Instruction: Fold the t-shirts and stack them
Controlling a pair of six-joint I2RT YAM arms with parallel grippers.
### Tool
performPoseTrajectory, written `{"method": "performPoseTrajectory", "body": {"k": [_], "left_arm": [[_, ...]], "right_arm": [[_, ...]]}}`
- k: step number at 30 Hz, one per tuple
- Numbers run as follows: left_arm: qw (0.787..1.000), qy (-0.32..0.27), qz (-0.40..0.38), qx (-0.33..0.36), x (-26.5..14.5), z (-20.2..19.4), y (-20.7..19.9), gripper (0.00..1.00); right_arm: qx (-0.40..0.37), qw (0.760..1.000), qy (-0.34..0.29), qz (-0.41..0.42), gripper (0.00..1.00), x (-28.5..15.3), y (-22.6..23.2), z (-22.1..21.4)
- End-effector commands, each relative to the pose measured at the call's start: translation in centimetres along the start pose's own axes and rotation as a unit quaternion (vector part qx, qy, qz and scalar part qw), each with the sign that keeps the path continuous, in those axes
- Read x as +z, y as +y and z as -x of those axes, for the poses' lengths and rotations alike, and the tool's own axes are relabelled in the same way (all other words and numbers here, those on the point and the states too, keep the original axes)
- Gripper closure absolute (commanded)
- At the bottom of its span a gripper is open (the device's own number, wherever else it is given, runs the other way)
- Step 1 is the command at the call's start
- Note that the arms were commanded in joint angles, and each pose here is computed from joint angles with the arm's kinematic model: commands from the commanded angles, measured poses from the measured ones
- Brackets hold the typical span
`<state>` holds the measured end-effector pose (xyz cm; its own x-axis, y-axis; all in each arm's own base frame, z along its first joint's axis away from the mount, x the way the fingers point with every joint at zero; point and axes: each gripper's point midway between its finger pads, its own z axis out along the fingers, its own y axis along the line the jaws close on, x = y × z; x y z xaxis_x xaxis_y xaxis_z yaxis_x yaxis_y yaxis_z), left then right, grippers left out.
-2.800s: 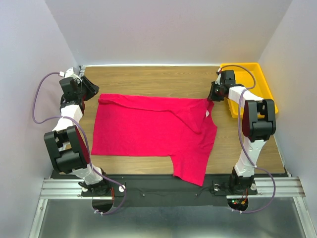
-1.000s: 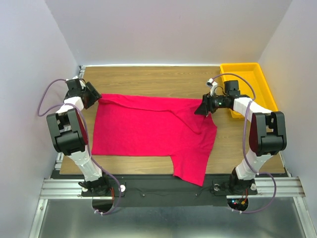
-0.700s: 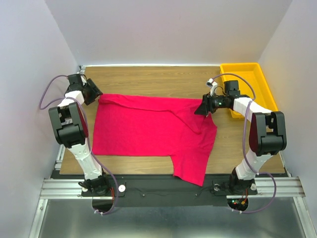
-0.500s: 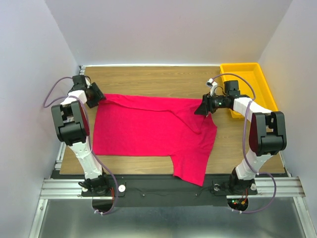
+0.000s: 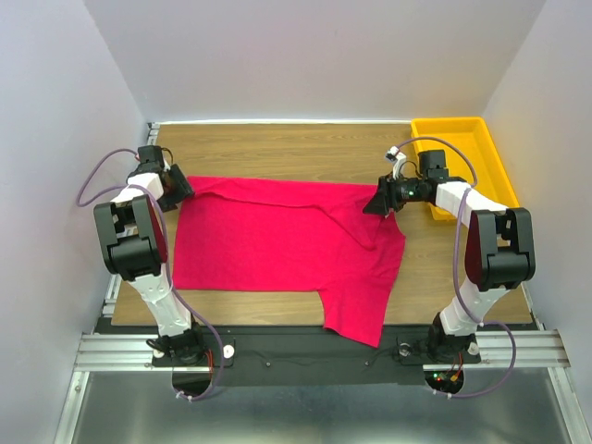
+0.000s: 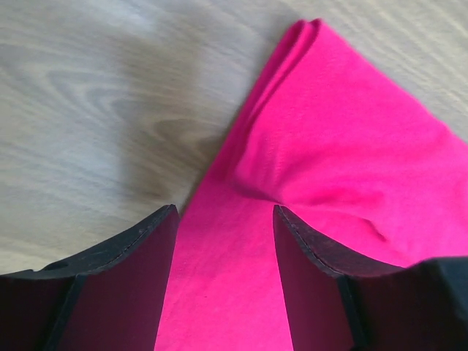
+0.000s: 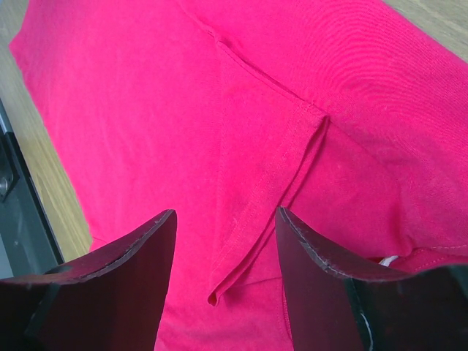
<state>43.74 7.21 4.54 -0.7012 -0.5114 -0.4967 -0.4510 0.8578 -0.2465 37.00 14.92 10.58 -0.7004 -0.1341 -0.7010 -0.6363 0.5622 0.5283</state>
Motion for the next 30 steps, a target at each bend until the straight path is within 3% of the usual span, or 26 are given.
{"method": "performPoseTrajectory", "body": {"k": [1,6,10,13,19,27,30], "left_arm": [[0.999,-0.015,0.029,0.010,-1.1,0.5,1.1,0.33],[0.997,-0.075,0.015,0.012,-3.9,3.8,0.0,0.30],[0.989,-0.144,-0.043,0.006,-7.9,6.1,-2.4,0.27],[0.989,-0.127,-0.076,0.006,-7.7,5.2,-3.5,0.27],[0.994,-0.084,-0.065,0.001,-4.4,3.3,-2.7,0.27],[0.995,-0.074,-0.068,-0.007,-2.2,3.6,-2.8,0.28],[0.995,-0.074,-0.066,-0.007,-1.8,3.9,-2.8,0.28]], "right_arm": [[-0.031,0.999,-0.020,-0.001,0.38,-0.7,0.6,1.6],[-0.033,0.999,-0.020,-0.005,0.38,-0.9,0.6,1.4],[-0.017,1.000,-0.017,-0.010,0.39,-0.6,0.2,1.4],[0.033,0.998,-0.015,-0.057,0.41,-0.4,-1.7,1.6],[0.097,0.981,-0.027,-0.163,0.50,-0.9,-5.6,1.7],[0.108,0.983,-0.025,-0.146,0.53,0.0,-5.9,1.5],[0.111,0.975,-0.033,-0.187,0.53,-0.6,-7.2,2.3]]}}
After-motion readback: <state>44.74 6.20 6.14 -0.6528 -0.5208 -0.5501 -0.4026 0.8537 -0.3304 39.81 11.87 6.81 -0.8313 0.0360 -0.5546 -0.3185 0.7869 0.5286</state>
